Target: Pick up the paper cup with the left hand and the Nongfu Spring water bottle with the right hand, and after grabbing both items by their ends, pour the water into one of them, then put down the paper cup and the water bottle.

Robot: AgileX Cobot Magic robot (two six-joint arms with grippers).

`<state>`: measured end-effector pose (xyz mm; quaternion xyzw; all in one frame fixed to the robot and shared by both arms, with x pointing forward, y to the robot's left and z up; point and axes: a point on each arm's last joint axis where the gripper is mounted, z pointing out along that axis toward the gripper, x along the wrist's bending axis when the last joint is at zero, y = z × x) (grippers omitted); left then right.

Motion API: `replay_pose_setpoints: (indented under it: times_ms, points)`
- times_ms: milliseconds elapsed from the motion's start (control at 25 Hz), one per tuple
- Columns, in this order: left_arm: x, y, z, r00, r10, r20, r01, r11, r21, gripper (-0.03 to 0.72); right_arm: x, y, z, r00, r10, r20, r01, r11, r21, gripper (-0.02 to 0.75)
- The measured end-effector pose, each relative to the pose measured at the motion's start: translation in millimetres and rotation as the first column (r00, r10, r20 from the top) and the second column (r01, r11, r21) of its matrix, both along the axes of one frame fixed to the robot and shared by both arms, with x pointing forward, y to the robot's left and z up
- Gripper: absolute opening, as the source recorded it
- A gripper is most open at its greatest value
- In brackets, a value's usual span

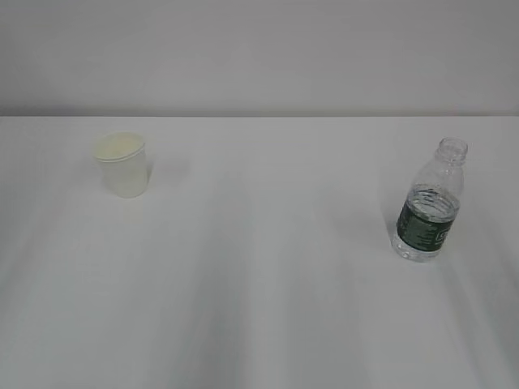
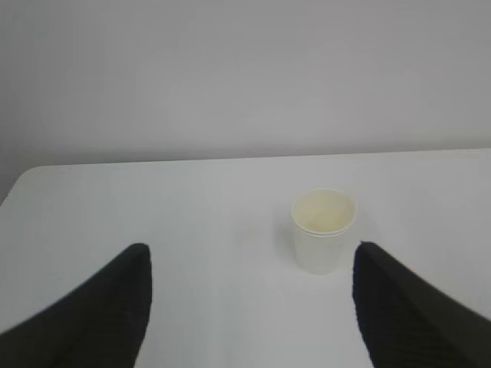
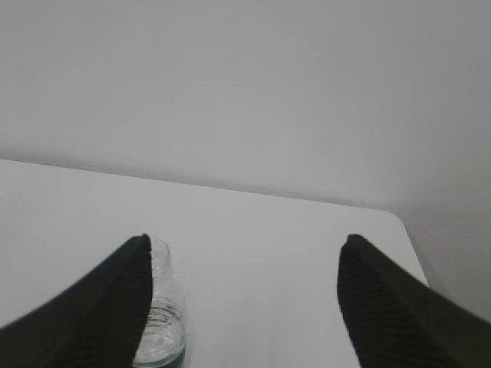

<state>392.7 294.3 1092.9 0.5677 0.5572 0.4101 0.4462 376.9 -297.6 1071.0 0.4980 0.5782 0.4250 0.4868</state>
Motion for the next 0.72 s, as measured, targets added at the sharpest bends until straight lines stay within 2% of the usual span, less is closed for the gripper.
replay_pose_setpoints:
  times_ms: [400,560,720]
  points:
    - [36,-1,-15,1.0,0.008,-0.006,-0.008,1.0,0.007,0.587,23,1,-7,1.0,0.006,0.012,-0.006,1.0,-0.007,0.571]
    - [50,-1,-22,1.0,0.004,0.0,-0.004,0.999,0.033,0.585,35,1,-12,1.0,0.007,0.01,-0.007,1.0,-0.004,0.557]
    - [63,-1,-35,1.0,0.003,-0.024,-0.002,0.999,0.041,0.554,45,1,-18,1.0,0.014,0.005,-0.014,1.0,-0.012,0.552]
